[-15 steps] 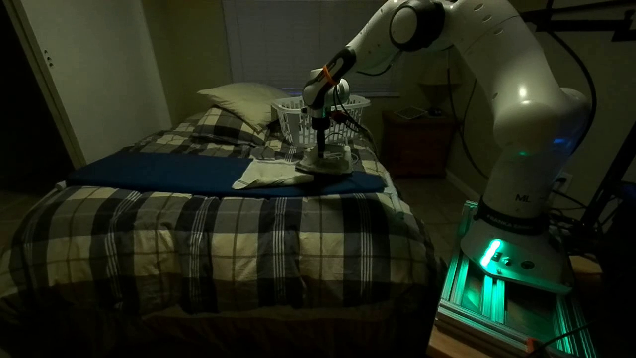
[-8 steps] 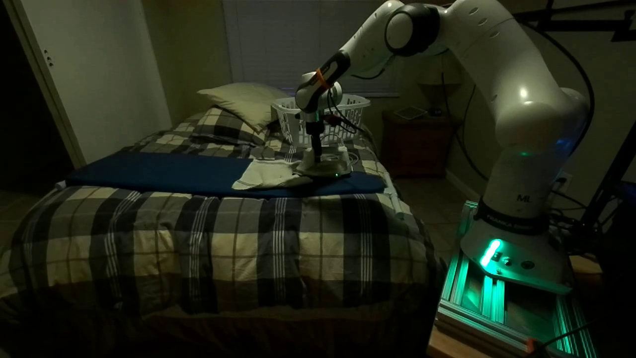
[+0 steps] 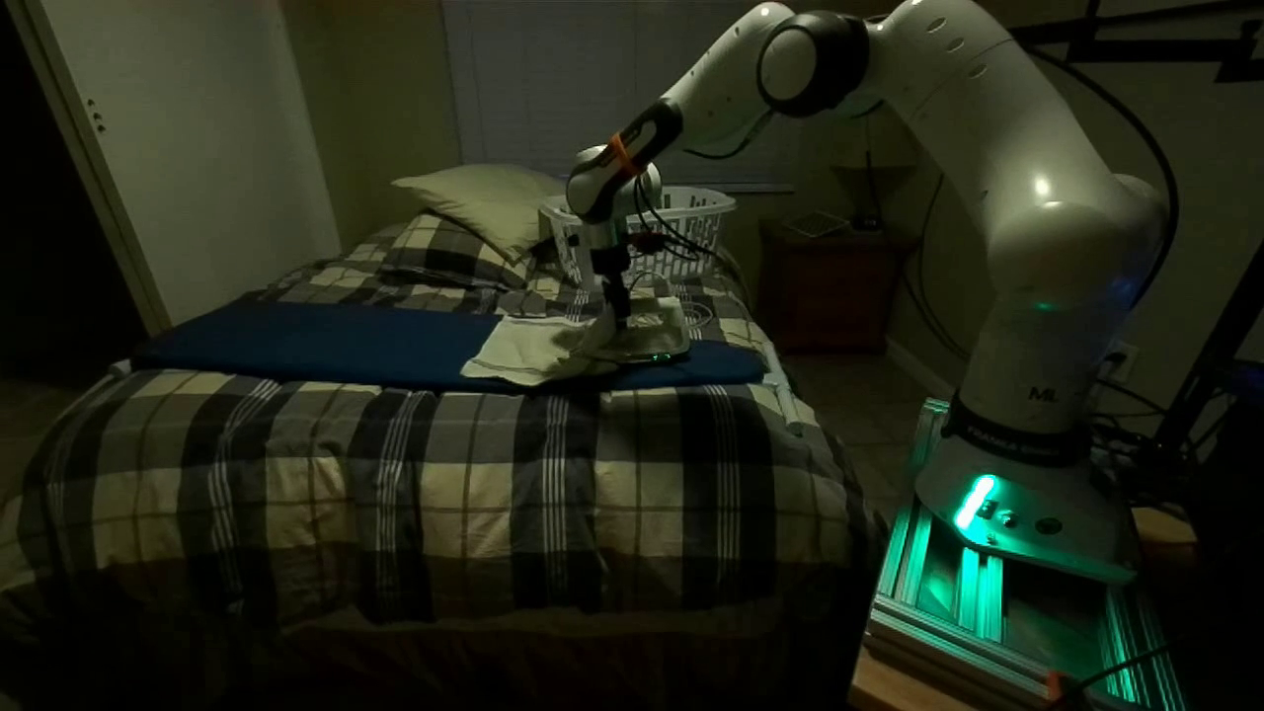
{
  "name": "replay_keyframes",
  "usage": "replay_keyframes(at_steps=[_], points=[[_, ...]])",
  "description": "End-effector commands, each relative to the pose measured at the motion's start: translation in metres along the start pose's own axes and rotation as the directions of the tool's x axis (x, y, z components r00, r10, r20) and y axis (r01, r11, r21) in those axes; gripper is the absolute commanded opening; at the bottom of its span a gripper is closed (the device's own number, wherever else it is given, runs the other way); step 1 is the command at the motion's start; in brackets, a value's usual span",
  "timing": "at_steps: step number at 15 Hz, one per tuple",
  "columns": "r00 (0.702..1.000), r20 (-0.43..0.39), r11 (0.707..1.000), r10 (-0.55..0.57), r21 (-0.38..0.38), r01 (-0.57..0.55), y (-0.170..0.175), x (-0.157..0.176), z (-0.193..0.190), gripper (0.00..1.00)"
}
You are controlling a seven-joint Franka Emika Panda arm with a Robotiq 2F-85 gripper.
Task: Lay the iron down.
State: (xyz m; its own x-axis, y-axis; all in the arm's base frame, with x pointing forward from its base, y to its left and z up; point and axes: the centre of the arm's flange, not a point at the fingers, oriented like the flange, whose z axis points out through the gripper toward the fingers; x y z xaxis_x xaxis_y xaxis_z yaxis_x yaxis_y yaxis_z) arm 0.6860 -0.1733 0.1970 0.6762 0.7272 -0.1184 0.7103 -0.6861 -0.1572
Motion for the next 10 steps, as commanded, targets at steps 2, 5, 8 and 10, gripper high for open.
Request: replay_keyframes(at_steps=[2,5,8,10], points=[[0.999,0.025,0.994,-0.025,0.106,0.022,-0.015,0.013,0.007,0.15],[0.998,0.044,0.99,-0.038,0.136,0.031,-0.023,0.009,0.01,0.15],[0.995,0.05,0.985,-0.083,0.158,0.074,-0.033,0.007,0.011,0.15],[0.99,0.052,0.978,-0.129,0.174,0.118,-0.04,0.005,0.011,0.15]])
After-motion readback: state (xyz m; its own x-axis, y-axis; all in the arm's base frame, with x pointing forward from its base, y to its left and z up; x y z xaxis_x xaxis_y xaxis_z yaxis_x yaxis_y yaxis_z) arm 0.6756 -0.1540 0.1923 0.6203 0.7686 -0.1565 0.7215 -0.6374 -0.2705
